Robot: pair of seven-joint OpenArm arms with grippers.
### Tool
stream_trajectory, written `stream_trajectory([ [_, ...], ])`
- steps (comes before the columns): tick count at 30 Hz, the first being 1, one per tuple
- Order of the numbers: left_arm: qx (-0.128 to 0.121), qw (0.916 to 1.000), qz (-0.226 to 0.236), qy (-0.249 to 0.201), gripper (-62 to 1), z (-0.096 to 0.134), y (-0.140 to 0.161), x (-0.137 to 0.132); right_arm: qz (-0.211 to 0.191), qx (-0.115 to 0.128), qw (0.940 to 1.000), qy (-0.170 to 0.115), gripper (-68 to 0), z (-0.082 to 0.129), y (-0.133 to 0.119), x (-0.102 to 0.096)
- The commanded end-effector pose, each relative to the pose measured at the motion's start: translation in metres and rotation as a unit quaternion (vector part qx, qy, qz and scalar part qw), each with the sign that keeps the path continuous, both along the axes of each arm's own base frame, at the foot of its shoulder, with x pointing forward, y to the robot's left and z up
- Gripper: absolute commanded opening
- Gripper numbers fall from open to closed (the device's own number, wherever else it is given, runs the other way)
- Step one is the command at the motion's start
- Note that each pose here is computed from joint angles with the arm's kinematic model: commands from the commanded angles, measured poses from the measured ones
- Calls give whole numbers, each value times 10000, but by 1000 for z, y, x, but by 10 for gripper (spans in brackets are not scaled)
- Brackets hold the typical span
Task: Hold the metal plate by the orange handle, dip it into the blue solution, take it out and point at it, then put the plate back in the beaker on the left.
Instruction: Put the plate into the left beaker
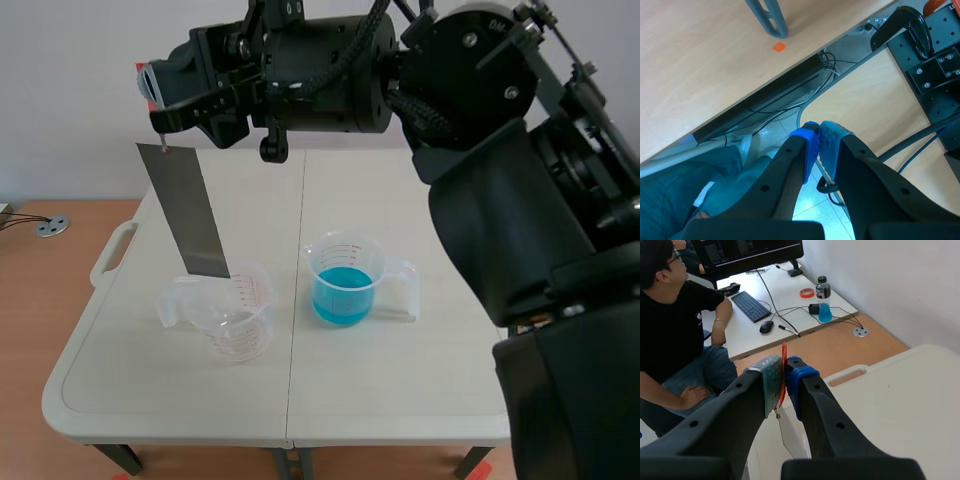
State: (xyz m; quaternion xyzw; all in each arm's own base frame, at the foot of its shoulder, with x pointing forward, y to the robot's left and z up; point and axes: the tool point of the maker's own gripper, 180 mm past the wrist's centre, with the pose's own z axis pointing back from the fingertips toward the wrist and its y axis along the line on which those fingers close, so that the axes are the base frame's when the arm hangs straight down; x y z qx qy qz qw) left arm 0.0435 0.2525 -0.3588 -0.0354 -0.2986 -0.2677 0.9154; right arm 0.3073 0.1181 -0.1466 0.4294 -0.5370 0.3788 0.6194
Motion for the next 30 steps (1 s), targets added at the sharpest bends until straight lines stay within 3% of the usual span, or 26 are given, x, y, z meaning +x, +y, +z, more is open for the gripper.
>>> stream_trajectory([
  [1, -74, 10000, 36, -32, -594, 1, -3, 0, 36, 122, 9998, -131, -662, 9, 0, 2],
  [9, -52, 10000, 42, 8, -594, 1, -2, -1, -37, 116, 9999, 84, -662, -8, -3, 8],
  [30, -53, 10000, 41, 6, -594, 1, -2, -1, -338, -234, 9971, 648, -662, -75, -11, 11],
])
